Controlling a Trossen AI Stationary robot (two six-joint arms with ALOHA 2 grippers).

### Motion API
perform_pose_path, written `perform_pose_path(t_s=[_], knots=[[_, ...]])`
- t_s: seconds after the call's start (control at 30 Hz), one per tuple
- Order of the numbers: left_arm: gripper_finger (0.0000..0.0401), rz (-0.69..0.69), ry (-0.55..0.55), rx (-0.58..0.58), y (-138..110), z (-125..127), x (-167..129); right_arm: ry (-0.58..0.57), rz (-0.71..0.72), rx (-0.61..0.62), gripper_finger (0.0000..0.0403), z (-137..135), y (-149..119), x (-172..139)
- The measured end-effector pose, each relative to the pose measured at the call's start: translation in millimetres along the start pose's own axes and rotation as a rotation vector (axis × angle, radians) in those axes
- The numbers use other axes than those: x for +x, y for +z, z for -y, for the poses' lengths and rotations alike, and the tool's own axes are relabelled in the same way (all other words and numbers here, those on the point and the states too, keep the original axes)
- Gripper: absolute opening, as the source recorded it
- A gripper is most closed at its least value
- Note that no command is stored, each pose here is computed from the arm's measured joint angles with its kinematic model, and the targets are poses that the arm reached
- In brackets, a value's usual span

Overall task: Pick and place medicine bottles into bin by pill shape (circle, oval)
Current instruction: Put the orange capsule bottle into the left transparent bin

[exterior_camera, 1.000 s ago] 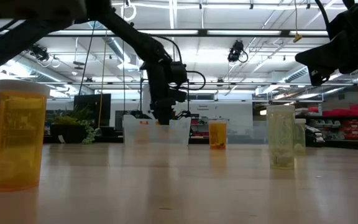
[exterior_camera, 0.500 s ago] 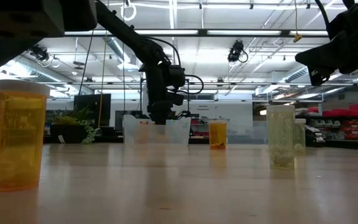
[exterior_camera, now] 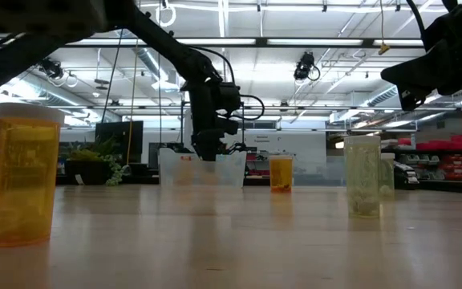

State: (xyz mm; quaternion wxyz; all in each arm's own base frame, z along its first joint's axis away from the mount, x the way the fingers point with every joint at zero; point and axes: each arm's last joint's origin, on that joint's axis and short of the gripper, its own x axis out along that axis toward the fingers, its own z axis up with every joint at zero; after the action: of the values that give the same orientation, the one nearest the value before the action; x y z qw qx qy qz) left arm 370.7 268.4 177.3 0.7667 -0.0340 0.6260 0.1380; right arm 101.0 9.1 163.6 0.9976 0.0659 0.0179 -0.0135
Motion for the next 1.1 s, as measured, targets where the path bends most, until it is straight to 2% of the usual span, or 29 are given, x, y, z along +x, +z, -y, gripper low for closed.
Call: perform_pose_path(t_s=[0.27, 0.47, 0.6, 0.9, 1.1], knots=[[0.0293, 0.063, 0.026, 0.02, 14.0, -6.1, -24.0, 0.0, 0.0, 0.0, 0.0019, 0.0, 0.0, 0.0], [0.0294, 0.027, 0.007, 0.027, 16.2, -0.1, -38.5, 0.0, 0.0, 0.0, 0.0019, 0.0, 0.0, 0.0], [0.0288, -0.009, -0.016, 0.016, 17.9, 15.0, -40.4, 0.0, 0.0, 0.0, 0.0019, 0.0, 0.0, 0.0], [0.0263, -0.025, -0.051, 0.12, 25.4, 62.4, -56.7, 0.0, 0.0, 0.0, 0.0019, 0.0, 0.0, 0.0], [0.025, -0.059, -0.15, 0.156, 23.7, 87.1, -62.5, 0.0, 0.0, 0.0, 0.0019, 0.0, 0.0, 0.0]])
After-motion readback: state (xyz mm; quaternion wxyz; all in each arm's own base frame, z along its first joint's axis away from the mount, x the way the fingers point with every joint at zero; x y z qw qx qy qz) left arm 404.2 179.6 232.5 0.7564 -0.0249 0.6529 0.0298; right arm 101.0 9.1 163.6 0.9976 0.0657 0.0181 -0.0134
